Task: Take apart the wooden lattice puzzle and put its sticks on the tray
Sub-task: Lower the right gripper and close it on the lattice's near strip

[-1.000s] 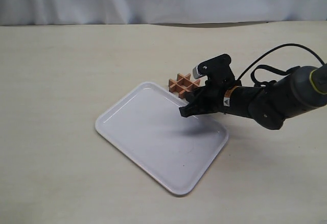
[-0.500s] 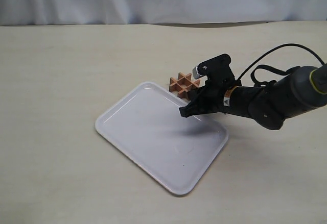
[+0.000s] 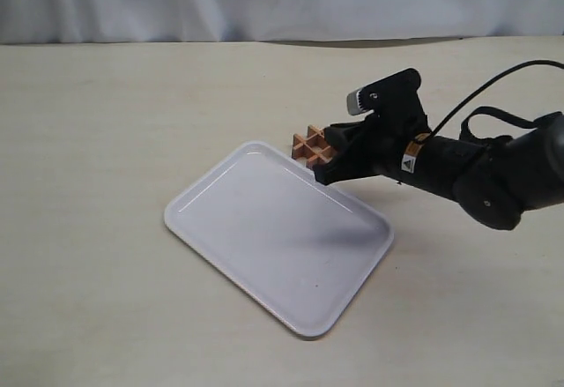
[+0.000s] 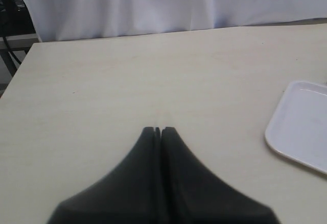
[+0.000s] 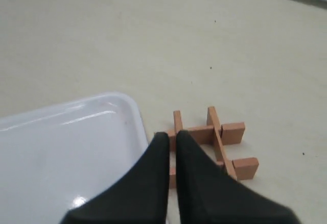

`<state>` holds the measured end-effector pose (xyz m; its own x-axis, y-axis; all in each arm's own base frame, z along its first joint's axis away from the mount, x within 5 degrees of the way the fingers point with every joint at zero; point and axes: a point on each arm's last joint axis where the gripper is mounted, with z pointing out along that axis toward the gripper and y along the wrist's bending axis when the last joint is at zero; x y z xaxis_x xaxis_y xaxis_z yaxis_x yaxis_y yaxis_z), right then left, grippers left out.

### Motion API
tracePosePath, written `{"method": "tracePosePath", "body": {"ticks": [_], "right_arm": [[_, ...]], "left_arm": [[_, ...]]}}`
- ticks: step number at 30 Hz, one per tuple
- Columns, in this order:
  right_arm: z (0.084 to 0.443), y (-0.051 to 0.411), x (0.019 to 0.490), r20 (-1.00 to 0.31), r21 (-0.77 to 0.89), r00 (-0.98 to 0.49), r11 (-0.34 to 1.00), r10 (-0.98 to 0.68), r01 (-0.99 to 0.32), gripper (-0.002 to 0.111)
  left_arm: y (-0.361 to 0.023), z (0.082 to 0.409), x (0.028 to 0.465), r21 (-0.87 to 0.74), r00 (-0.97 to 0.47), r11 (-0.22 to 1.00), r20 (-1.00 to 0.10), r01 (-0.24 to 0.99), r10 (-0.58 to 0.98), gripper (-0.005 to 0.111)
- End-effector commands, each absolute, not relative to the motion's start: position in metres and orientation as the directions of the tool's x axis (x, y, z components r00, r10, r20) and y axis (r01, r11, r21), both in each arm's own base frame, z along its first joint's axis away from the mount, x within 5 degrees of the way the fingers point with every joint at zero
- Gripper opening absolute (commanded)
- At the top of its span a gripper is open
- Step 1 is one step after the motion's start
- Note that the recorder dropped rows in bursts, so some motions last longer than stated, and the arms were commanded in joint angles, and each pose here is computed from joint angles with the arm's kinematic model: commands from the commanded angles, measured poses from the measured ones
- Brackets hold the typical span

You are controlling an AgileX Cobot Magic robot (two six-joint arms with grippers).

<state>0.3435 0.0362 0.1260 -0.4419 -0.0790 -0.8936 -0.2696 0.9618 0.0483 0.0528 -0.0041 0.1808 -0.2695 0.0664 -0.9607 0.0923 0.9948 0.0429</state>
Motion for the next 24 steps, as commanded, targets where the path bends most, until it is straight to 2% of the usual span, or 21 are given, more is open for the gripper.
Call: {"method": "tracePosePath", "body": {"ticks": [1, 9, 11, 18, 24], "right_arm": [[0.139, 0.036, 0.338, -0.912, 0.032, -0.403, 0.961, -0.084, -0.274, 0.005], [0.11, 0.035, 0.346, -0.859, 0.039, -0.502, 0.965, -0.101, -0.26, 0.005], [0.1, 0.035, 0.349, -0.847, 0.044, -0.521, 0.965, -0.102, -0.259, 0.01], [0.09, 0.036, 0.355, -0.84, 0.051, -0.534, 0.964, -0.099, -0.259, 0.041], [0.088, 0.036, 0.357, -0.841, 0.051, -0.533, 0.964, -0.099, -0.26, 0.04]], "left_arm": [[-0.005, 0.181, 0.053, 0.043, -0.257, 0.994, -0.964, 0.1, 0.068, 0.0], [-0.005, 0.181, 0.053, 0.043, -0.257, 0.994, -0.964, 0.1, 0.068, 0.0], [-0.005, 0.181, 0.053, 0.043, -0.257, 0.994, -0.964, 0.1, 0.068, 0.0], [-0.005, 0.181, 0.053, 0.043, -0.257, 0.994, -0.964, 0.1, 0.068, 0.0], [-0.005, 0.181, 0.053, 0.043, -0.257, 0.994, -0.964, 0.1, 0.068, 0.0]]}}
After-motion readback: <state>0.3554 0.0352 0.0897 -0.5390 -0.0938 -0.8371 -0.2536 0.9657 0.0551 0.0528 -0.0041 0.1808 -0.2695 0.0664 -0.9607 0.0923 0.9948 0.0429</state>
